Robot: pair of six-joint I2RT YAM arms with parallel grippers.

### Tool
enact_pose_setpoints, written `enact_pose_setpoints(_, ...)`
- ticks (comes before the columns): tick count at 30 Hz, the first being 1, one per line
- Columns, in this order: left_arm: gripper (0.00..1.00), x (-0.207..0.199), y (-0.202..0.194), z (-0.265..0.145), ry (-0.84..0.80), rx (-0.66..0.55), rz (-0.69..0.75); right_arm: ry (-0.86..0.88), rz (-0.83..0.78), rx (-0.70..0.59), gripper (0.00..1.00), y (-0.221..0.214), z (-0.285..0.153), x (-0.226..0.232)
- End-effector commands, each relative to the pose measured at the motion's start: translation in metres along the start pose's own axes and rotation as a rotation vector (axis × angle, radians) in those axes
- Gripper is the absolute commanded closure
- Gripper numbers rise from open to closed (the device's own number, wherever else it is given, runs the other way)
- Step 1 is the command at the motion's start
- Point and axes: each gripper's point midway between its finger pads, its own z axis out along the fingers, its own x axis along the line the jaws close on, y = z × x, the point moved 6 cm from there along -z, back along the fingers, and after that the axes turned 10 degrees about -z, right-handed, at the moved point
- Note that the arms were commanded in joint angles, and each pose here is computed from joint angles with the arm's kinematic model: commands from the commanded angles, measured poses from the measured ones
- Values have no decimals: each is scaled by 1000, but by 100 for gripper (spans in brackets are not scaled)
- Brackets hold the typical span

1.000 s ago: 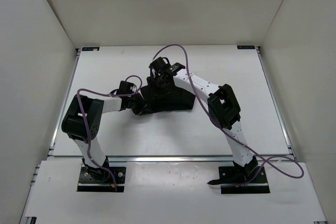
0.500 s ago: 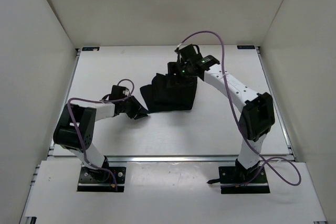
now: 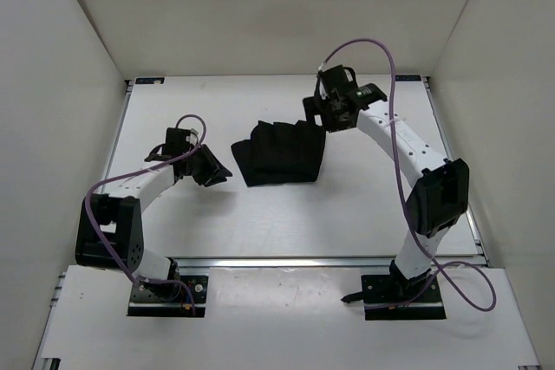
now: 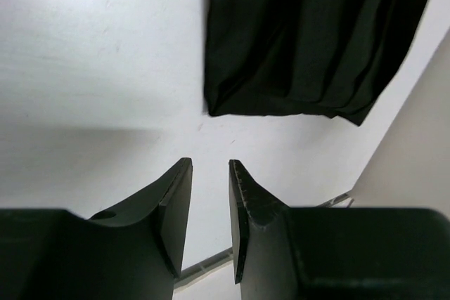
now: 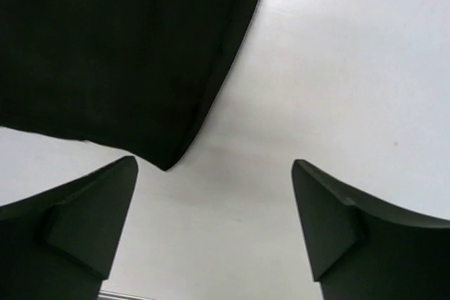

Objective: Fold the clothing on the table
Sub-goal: Fold the skirt

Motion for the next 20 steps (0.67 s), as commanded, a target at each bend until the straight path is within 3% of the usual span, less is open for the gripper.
enact_pose_setpoints(1, 61, 3, -5, -9, 54, -3, 53, -64, 15, 95, 14, -50, 15, -26)
enact_pose_setpoints(2, 61, 3, -4, -9, 66, -11, 76, -70, 29, 99, 17, -57, 18, -31)
enact_pose_setpoints(3, 61, 3, -4, -11, 74, -18, 78, -85, 20, 90, 2, -67, 18, -32)
enact_pose_setpoints(4, 61, 7, -4, -11, 81, -15, 75, -96, 4, 85, 1, -70, 17, -35)
enact_pose_setpoints(9, 61, 9, -6, -10, 72, -4, 72, -107, 88, 95, 0, -89, 22, -47)
enact_pose_setpoints(15, 61, 14, -8, -10, 89, 5, 70, -38, 92, 259, 1, -104, 32, -49)
enact_pose_setpoints(20, 61, 21, -6, -12, 117, 7, 69, -32, 28, 159, 1, -94, 20, -43)
